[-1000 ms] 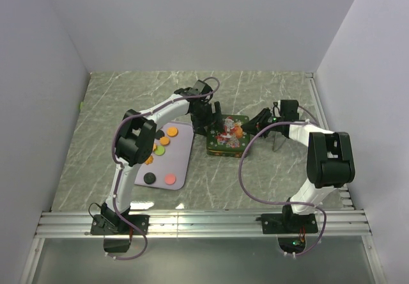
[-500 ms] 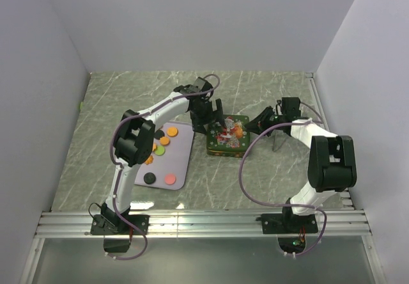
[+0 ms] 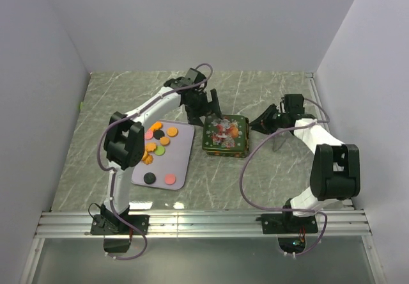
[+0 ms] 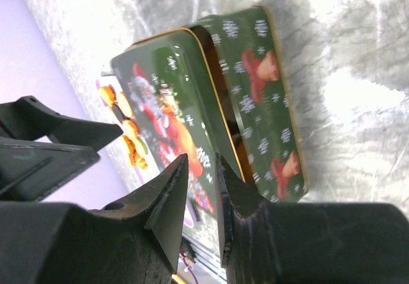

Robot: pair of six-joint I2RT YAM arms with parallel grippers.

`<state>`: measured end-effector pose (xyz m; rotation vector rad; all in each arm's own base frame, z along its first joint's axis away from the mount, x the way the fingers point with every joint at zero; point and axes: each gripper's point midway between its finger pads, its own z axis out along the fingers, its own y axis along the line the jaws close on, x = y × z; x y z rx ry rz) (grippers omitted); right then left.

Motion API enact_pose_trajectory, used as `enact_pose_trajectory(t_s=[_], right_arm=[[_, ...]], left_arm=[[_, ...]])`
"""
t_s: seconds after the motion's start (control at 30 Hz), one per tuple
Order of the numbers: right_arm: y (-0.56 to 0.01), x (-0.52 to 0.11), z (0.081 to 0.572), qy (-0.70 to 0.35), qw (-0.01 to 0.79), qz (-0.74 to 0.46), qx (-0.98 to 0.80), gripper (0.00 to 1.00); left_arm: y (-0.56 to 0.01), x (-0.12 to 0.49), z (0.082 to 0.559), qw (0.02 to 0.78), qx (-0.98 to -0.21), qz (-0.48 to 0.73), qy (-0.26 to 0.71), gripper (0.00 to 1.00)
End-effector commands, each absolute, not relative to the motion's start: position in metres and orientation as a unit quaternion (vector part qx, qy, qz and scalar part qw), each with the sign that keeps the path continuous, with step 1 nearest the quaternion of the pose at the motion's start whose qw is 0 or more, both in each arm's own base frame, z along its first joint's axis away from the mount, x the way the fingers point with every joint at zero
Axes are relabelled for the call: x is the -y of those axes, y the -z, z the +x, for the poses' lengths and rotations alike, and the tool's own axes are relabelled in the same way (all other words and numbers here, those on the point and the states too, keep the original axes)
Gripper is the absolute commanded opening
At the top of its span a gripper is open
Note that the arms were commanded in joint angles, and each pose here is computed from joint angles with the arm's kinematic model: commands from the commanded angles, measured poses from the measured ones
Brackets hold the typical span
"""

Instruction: Pack the cookies

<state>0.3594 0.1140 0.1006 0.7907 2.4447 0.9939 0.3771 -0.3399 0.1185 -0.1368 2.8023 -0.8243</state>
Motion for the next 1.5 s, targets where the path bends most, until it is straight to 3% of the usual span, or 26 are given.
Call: enact_pose_trajectory(t_s=[0.0,0.43,0.83,1.17,1.47], right_arm=[[-0.154,-0.110,0.374,-0.361,0.259,0.254,-0.859,0.31],[-0.203,-0.117,0.361,-0.362,0.298,0.225,-0.854,0.33],[-0.114,-0.066,0.336,-0.226,0.224,0.319,-0.893,0.37],[-0.046,-0.077,0.349,-0.220,0.137,0.341,-0.904,0.34],[-0.029,-0.123,0.353,-0.255,0.099,0.311,-0.910,0.34]], left_arm=[[-0.164,0.326,0.383,0.156,-0.939,-0.050,0.302,0.99],[-0.117,0.278,0.375,0.154,-0.951,-0.066,0.259,0.99],[-0.100,0.295,0.371,0.145,-0.931,-0.046,0.332,1.00],[-0.090,0.309,0.380,0.125,-0.936,-0.033,0.328,0.98],[-0.098,0.344,0.379,0.116,-0.934,-0.001,0.337,0.98]])
